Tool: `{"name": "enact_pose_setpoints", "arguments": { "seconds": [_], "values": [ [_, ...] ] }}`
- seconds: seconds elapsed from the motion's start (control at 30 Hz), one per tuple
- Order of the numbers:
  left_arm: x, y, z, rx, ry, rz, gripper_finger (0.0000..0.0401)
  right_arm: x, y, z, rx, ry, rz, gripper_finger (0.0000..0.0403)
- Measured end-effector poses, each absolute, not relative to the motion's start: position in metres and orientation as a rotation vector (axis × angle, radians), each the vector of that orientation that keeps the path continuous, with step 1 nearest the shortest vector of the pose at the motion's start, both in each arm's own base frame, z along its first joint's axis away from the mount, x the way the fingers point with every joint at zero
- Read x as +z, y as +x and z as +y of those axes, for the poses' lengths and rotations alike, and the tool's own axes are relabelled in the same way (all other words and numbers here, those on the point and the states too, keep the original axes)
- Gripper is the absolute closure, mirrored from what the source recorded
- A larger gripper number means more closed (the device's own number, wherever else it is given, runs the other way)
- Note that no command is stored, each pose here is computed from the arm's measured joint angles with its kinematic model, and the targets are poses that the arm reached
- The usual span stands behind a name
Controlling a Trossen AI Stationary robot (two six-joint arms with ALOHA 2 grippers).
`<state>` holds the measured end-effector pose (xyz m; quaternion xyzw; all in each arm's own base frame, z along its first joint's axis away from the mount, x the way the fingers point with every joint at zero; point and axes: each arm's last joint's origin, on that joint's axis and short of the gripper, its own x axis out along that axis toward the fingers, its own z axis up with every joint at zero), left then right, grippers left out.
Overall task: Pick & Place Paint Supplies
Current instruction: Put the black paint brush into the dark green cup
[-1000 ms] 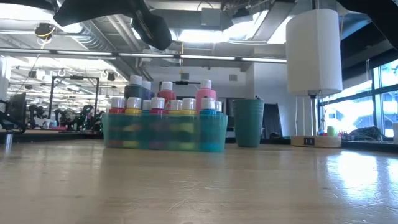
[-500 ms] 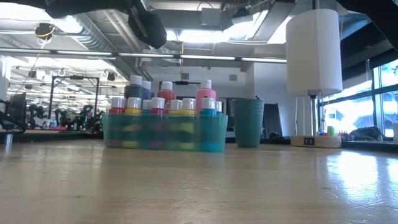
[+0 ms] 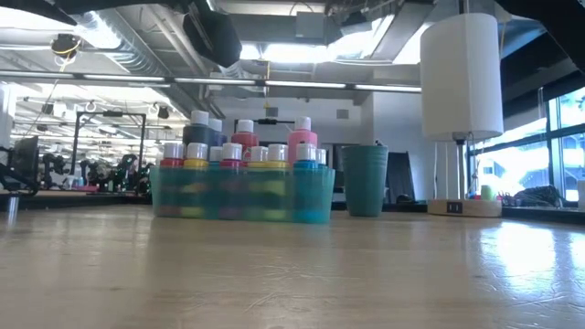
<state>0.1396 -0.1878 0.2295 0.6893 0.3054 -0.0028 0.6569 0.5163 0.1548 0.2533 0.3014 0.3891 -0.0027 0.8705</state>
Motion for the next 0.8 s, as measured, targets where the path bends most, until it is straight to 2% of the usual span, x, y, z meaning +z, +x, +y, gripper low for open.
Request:
{"name": "enact_pose_setpoints", "arguments": {
  "seconds": [0.27,0.6,0.8],
  "values": [
    [0.229,0.14,-0.188,-0.018,1.549,0.699,0.0385,0.253,0.516,0.155,0.019,0.615,0.819,0.0389],
    [0.229,0.139,-0.188,-0.027,1.544,0.708,0.0385,0.253,0.516,0.155,0.033,0.66,0.837,0.0304],
    [0.228,0.137,-0.184,-0.029,1.526,0.741,0.0385,0.25,0.505,0.175,0.177,0.728,0.982,0.0265]
  ]
}}
